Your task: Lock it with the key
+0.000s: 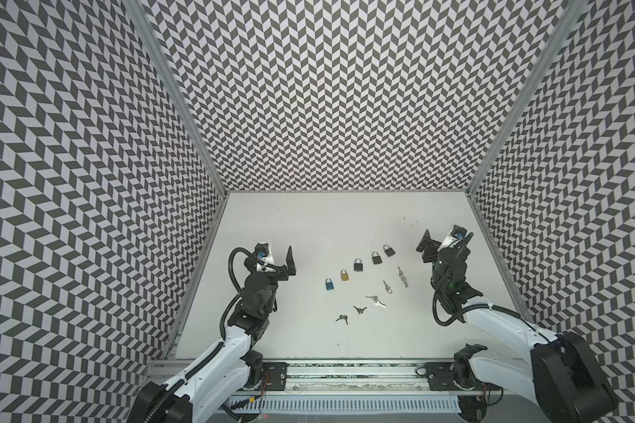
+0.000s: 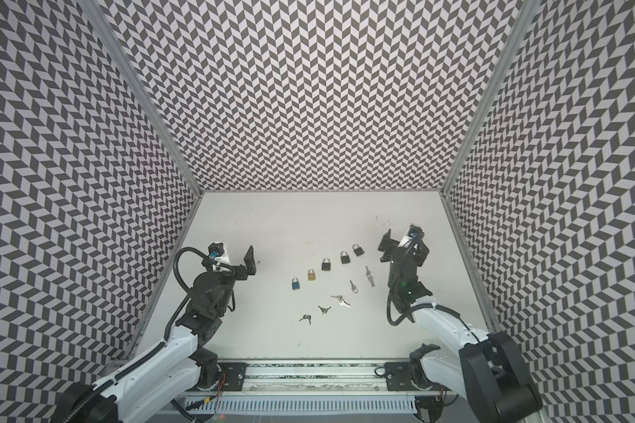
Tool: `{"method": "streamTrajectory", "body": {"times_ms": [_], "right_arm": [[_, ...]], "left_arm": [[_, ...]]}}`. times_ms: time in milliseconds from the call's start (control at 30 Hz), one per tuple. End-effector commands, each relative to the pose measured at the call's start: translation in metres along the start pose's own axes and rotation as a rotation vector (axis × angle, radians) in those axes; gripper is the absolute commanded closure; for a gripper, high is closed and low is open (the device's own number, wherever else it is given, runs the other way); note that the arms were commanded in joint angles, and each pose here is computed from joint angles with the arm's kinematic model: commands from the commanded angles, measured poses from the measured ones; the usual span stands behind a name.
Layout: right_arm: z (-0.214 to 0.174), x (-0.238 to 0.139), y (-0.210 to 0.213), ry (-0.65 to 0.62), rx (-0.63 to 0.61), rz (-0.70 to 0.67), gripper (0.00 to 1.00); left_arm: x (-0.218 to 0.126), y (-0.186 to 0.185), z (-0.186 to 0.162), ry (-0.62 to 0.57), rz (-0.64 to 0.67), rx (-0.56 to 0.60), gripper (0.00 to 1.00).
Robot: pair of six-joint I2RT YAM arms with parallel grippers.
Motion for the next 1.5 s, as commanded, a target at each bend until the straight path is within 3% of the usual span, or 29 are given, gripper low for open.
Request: {"method": "streamTrajectory", "body": {"times_ms": [0,233,467,667,767,833,1467], "right_arm": [[-0.005,0.011,-0.001,-0.053,-0.066,0.051,0.0],[-0.027,0.034,-0.003,-0.065,-0.149,0.121,0.01],[-0.037,0.044,-0.011,-0.118,-0.122,0.176,0.0],[-0.046,0.037,-0.016,-0.138,-0.12,0.228,0.0],[-0.047,0.032,-0.018,-0.191,-0.103,0.227,0.0],[-0.046,0.033,-0.017,-0.182,-0.106,0.227,0.0],[-0.047,0.034,-0.017,-0.166,-0.107,0.229,0.0]], "left_arm": [[0.002,0.014,-0.003,-0.077,0.059,0.035,0.0],[0.022,0.031,-0.016,-0.065,0.046,0.074,0.0],[0.043,0.041,-0.01,-0.106,-0.077,0.06,0.0],[0.061,0.055,-0.026,-0.104,-0.089,0.023,0.0],[0.081,0.055,-0.026,0.002,-0.026,0.011,0.0],[0.076,0.053,-0.026,-0.054,-0.019,0.023,0.0],[0.075,0.052,-0.027,-0.034,-0.026,0.03,0.0]]}}
Point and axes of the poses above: each gripper's point midway between its finger pads, its own x axis out along the fingers, its own y axis along the line the jaws close on, z = x × y, the point moved 10 cm from there along -x, back along the fingers, and after that the axes turned 14 degrees about -x, right-handed, at the moved point
